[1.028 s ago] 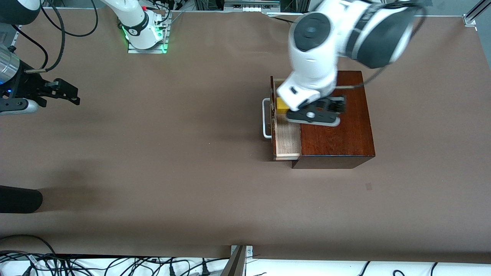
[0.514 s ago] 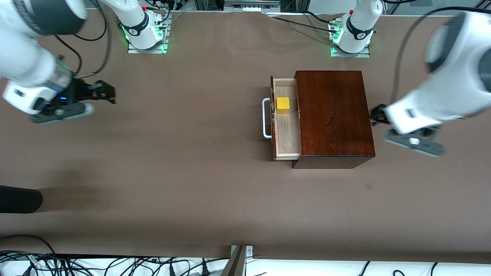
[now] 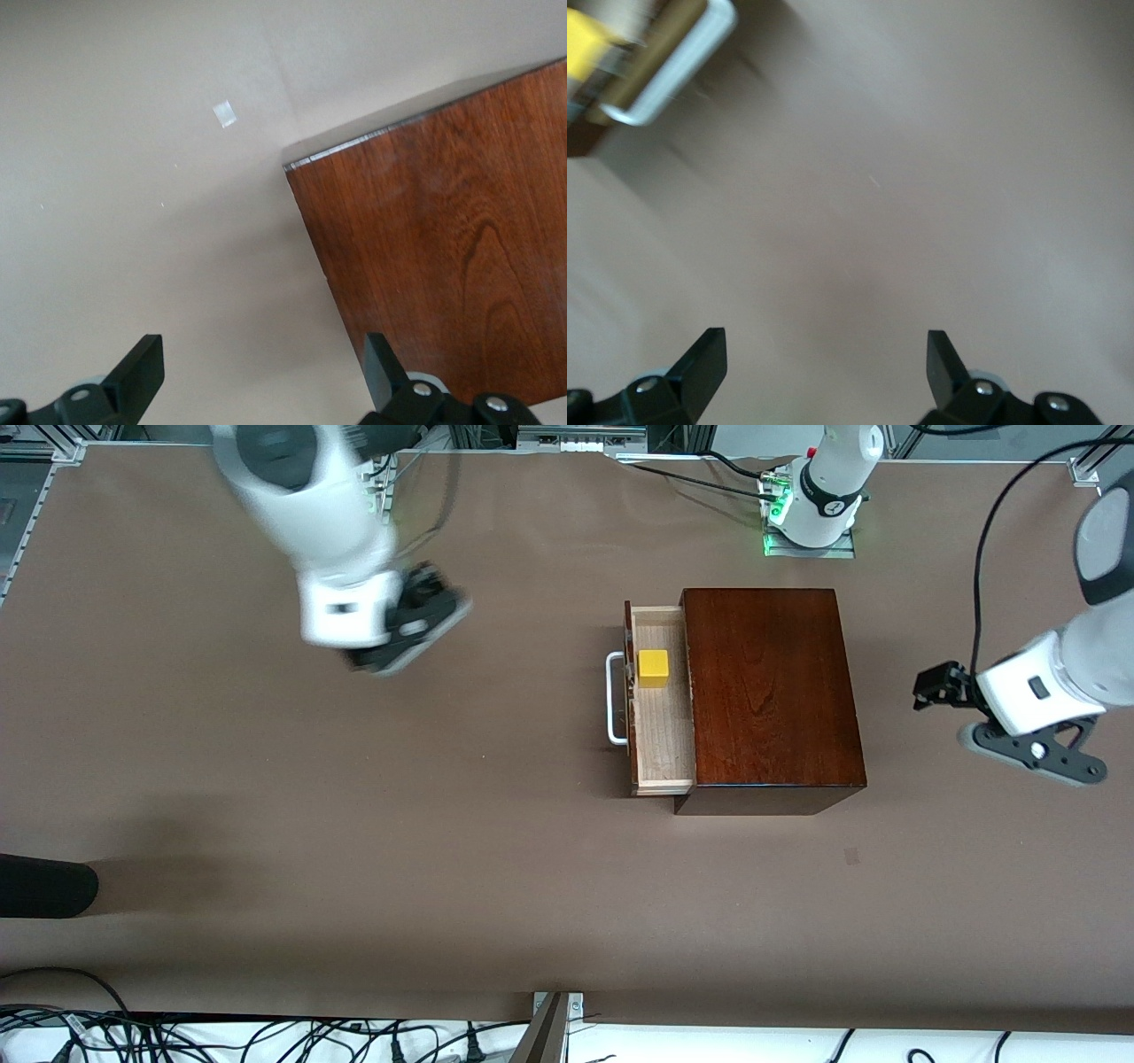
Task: Open drawer, take yellow block, close drawer
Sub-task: 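Lower the right gripper into the drawer over the yellow block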
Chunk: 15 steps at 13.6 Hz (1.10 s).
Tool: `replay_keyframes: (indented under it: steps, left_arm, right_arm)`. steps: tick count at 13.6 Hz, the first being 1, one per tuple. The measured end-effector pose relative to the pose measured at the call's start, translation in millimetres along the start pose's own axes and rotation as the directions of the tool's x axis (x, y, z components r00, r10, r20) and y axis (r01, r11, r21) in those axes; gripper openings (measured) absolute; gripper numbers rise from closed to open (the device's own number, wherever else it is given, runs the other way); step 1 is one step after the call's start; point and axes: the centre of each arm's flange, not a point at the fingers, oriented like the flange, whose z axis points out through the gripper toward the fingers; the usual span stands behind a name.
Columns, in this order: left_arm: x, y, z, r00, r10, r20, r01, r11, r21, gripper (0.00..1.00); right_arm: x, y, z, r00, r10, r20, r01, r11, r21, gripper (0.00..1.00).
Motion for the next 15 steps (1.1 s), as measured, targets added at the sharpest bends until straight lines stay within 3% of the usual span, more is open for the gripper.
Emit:
replay_keyframes:
  steps: [2, 7, 11, 15]
  left_arm:
    - [-23.4, -6.6, 3.5, 0.998, -0.042, -0.041, 0.042, 0.999, 0.002, 1.00]
    - [-67.7, -11.8, 19.9, 0.992, -0.078, -0.096, 0.079, 0.997, 0.011, 1.00]
    - [-57.4, -14.1, 21.8, 0.994, -0.076, -0.082, 0.077, 0.997, 0.007, 1.00]
    - [-50.8, -13.0, 21.3, 0.995, -0.072, -0.075, 0.072, 0.997, 0.006, 1.00]
  right_arm:
    - [41.1, -77.4, 11.9, 0.990, -0.134, -0.036, 0.134, 0.991, -0.005, 1.00]
    - [92.2, -215.3, 76.9, 0.934, -0.355, -0.041, 0.351, 0.933, -0.073, 1.00]
    - [110.1, -259.6, 112.5, 0.886, -0.455, -0.089, 0.438, 0.884, -0.161, 1.00]
    - [127.1, -253.6, 166.5, 0.833, -0.552, -0.035, 0.533, 0.818, -0.216, 1.00]
